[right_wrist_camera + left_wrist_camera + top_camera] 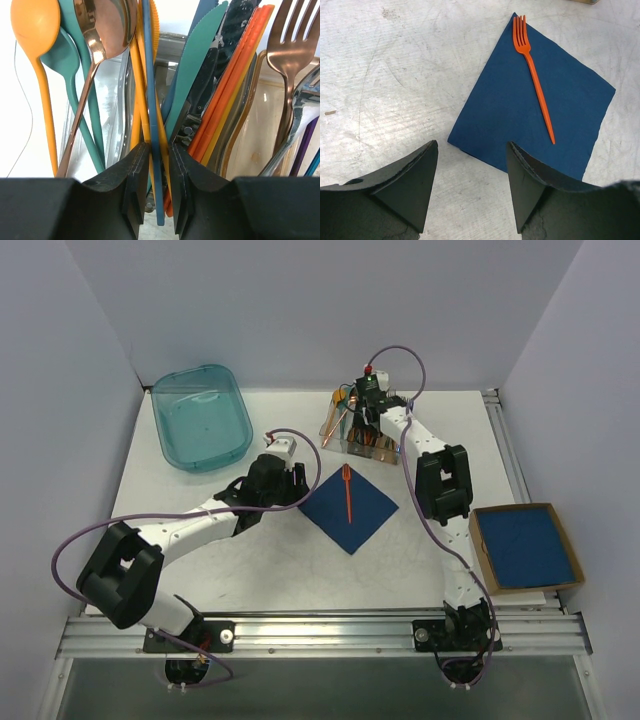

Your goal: Place the utensils on the paper napkin and roll it up

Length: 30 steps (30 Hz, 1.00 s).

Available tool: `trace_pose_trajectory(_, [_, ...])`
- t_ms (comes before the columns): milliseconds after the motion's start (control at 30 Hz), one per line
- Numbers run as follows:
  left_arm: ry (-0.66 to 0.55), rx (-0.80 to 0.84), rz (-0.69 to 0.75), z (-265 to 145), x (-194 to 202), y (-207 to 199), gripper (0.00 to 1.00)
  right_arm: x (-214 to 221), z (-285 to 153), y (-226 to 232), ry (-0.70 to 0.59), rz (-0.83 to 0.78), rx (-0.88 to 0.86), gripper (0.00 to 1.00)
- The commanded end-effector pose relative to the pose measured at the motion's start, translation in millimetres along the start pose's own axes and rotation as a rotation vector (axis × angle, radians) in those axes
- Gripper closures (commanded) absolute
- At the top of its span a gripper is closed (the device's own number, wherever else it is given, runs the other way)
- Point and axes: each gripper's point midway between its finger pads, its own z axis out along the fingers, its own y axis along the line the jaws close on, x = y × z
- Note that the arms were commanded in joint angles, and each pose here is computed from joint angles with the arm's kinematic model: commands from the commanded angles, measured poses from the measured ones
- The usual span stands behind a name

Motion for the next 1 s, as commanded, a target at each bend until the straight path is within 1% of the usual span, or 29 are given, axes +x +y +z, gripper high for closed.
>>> trace_pose_trajectory(0, [-0.045,0.029,0.008,1.4,-14.9,-9.2,0.35,6.7,4.2,-0.4,0.016,-0.039,0.036,0.77])
trace_pose_trajectory(167, [-0.042,0.027,0.008,1.7,-14.0,-8.9,0.34,10.5,4.6,-5.1,0.029,-0.045,0.054,0.79])
trace_pose_trajectory(333, [-0.043,0.028,0.008,1.3,-14.5,-9.1,0.34,18.3,6.4,-12.2,0.054,-0.05,0.08,0.78])
trace_pose_trajectory(367, [-0.045,0.029,0.008,1.0,-15.0,-9.2,0.34,21.2,7.6,-12.7,0.06,-0.05,0.081,0.79])
trace_pose_trajectory(467, [-0.043,0.028,0.008,1.3,-14.5,-9.1,0.34,20.0,6.6,-11.5,0.055,-0.05,0.071,0.86])
trace_pose_trajectory(667, [-0.042,0.027,0.01,1.7,-14.1,-8.8,0.34,-3.5,-6.6,-3.5,-0.009,-0.033,0.036,0.99])
trace_pose_trajectory(800, [-0.042,0.027,0.01,1.4,-13.8,-8.7,0.34,-24.2,-22.6,-0.8,-0.06,-0.039,0.024,1.0])
trace_pose_trajectory(967, [-0.045,0.029,0.009,1.0,-15.0,-9.2,0.34,-39.4,-36.8,-1.1,-0.105,-0.036,0.02,1.0])
